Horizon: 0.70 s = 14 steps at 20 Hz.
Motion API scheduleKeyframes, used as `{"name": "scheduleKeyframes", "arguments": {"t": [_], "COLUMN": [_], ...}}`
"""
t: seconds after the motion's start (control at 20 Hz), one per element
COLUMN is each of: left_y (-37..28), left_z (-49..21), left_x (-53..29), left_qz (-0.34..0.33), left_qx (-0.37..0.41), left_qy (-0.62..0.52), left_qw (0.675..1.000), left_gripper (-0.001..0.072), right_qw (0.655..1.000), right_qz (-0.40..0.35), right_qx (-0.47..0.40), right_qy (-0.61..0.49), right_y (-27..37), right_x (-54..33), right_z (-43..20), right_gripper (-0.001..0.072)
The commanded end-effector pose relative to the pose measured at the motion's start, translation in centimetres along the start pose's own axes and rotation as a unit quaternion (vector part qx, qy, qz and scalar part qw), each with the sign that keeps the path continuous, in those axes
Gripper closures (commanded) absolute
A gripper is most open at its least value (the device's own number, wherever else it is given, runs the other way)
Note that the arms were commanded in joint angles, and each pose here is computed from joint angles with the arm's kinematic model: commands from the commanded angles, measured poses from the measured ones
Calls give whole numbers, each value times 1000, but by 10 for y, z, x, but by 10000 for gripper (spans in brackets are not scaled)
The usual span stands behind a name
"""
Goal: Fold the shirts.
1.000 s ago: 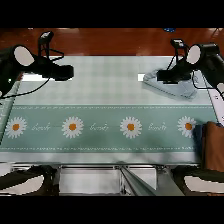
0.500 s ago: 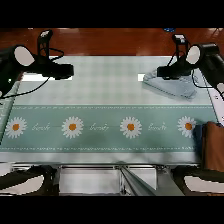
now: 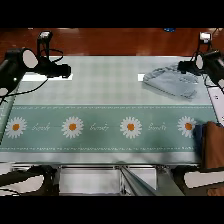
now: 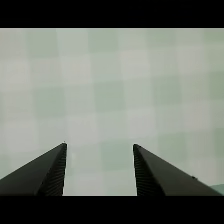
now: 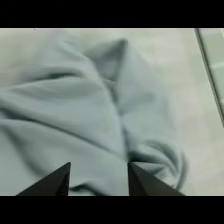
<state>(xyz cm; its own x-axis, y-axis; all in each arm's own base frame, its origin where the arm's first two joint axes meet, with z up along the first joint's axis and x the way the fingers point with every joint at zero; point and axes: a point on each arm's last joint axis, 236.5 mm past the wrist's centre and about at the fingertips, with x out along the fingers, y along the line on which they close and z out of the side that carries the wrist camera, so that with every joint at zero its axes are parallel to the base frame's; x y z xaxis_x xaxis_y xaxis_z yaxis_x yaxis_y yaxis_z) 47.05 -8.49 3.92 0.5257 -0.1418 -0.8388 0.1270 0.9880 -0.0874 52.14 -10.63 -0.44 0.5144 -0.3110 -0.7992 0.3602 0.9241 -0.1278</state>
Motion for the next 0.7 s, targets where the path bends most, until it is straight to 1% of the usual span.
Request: {"name": "scheduleKeyframes", "arguments": {"t": [0.0,0.2,0.25,0.3,0.35,0.4,0.5,0.55,0.65], "left_y": [5,-3,-8,-8,-1,8,29,38,31], "left_z": [0,-6,-9,-12,-13,-13,-6,-1,12], "left_x": [4,12,14,14,9,-1,-32,-51,-90], "left_qz": [8,-10,-20,-21,-14,-8,1,3,-29], "left_qx": [-6,-30,-38,-34,-20,-25,-45,-48,-40], "left_qy": [1,13,21,28,35,49,70,69,29], "left_qw": [1000,999,999,999,999,998,997,996,998], "left_gripper": [200,200,200,200,200,200,200,200,200], "right_qw": [996,990,988,987,986,987,991,994,993], "right_qz": [0,24,32,42,57,65,74,84,117], "right_qx": [57,40,34,25,12,-2,-25,-20,-1], "right_qy": [62,131,145,151,154,148,109,69,-29], "right_y": [-33,-22,-16,-12,-7,-6,-9,-9,-5], "right_x": [48,76,77,75,68,57,23,-4,-74], "right_z": [-34,-77,-85,-87,-83,-71,-28,4,70], "right_gripper": [298,306,361,530,681,684,685,685,685]}}
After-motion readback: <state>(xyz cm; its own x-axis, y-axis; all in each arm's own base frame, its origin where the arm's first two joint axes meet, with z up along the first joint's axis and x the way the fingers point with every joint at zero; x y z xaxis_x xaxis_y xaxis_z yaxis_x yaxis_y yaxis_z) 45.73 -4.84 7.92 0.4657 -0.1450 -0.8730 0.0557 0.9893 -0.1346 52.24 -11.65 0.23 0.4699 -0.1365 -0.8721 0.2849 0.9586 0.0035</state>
